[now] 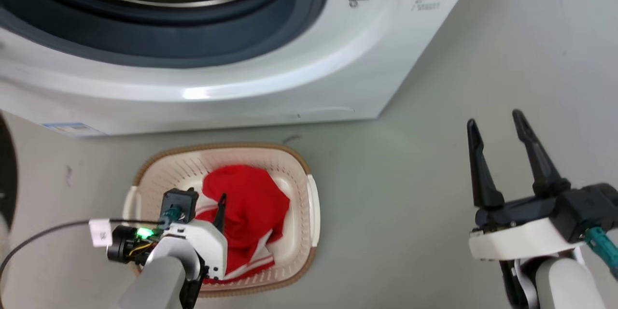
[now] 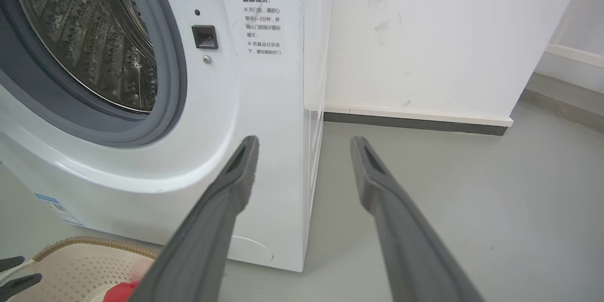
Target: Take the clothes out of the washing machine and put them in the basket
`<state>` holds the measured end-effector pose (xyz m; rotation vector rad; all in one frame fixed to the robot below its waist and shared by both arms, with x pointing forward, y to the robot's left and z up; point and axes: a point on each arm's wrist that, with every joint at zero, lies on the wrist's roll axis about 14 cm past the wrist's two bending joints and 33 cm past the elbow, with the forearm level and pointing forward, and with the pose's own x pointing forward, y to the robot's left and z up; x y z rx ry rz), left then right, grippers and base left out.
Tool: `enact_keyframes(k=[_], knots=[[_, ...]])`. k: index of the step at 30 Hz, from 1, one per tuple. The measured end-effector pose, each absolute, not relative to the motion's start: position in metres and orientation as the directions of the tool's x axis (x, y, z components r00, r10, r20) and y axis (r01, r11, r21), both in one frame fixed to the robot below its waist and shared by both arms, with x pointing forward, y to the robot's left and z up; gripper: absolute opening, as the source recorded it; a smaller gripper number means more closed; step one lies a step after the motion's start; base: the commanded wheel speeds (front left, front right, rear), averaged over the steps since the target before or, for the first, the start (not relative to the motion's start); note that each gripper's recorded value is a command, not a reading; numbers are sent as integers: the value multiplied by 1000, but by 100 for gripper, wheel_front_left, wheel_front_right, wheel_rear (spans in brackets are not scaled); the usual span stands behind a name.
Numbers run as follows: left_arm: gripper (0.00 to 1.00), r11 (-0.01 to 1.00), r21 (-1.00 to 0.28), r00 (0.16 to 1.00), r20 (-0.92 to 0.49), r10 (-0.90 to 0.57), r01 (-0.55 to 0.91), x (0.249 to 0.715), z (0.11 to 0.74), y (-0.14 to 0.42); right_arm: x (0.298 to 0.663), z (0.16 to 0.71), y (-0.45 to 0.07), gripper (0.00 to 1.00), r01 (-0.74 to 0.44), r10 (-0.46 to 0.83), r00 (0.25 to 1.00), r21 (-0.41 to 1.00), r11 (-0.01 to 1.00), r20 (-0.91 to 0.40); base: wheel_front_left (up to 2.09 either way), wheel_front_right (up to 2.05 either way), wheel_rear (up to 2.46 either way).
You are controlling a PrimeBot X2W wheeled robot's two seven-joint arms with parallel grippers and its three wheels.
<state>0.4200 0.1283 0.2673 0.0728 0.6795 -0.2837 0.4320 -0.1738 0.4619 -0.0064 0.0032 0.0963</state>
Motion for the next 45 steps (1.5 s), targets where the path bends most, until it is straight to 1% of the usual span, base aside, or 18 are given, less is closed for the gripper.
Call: enact_keyframes(k=[6,12,15,21,25,35,45], knots=[[100,982,3,878,-449,-165,186,430,331,145,415,478,-164,100,-122,122,992,-2,992,25,0,0,0],[100,995,10,955,-280,-95,102,422,388,157,397,490,-158,100,-137,137,990,-6,991,46,0,0,0],[100,998,0,976,-205,-69,70,415,413,161,388,494,-157,100,-141,141,988,-6,990,56,0,0,0],[100,1000,13,999,-53,-5,5,402,462,172,372,504,-154,100,-147,147,986,-7,989,79,0,0,0],[100,999,19,999,15,30,-30,390,484,178,362,508,-155,100,-143,143,986,-8,990,89,0,0,0],[100,997,20,994,90,70,-72,358,508,189,341,516,-156,100,-139,140,984,-10,990,111,0,0,0],[100,996,23,989,121,84,-88,339,518,191,332,522,-160,100,-129,129,983,-6,992,132,0,0,0]])
